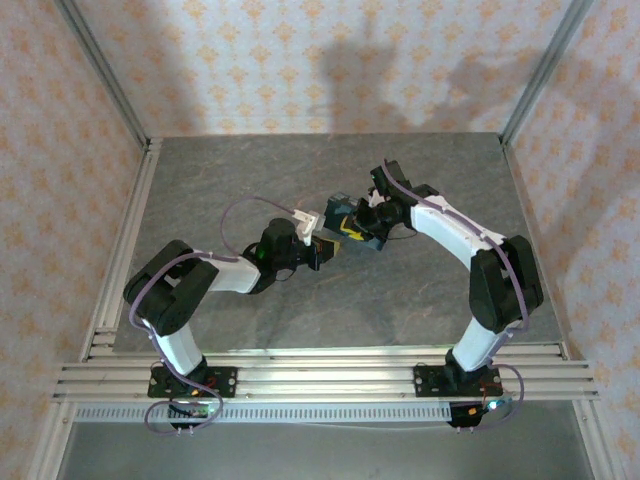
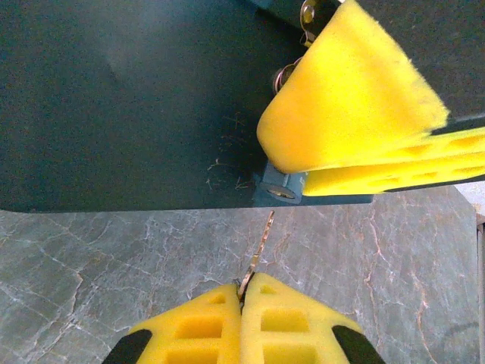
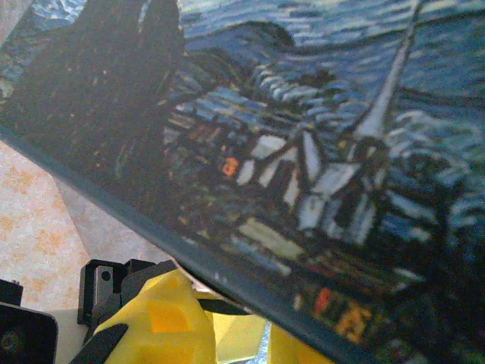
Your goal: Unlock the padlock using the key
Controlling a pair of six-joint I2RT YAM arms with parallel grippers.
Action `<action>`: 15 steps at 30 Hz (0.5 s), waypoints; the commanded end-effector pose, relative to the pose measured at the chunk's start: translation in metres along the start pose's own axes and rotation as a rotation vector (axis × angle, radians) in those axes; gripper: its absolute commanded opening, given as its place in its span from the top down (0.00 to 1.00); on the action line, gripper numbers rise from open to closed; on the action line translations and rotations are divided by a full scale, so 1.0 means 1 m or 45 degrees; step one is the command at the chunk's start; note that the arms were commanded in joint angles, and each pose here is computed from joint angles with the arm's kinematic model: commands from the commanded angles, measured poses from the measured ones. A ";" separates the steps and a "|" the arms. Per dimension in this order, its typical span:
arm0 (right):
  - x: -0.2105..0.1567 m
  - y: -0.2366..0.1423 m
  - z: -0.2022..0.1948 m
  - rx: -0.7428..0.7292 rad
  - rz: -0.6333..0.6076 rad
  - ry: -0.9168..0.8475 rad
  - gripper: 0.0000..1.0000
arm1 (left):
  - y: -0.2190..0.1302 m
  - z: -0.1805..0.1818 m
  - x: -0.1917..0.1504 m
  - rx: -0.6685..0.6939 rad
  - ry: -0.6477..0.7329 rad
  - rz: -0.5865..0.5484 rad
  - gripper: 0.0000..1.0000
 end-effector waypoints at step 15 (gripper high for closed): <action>-0.007 -0.010 0.003 0.043 0.013 -0.024 1.00 | 0.004 -0.005 0.020 -0.004 0.040 -0.067 1.00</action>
Point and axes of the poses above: each hand's point on the last joint's axis, 136 mm out from that joint toward the fingers, its own y axis out along the fingers, its own z axis along the line the jaws close on, x = y × z, the point moved 8 cm from there along -y, back along the fingers, and after that the axes turned 11 degrees about y, right-handed, at the moved point
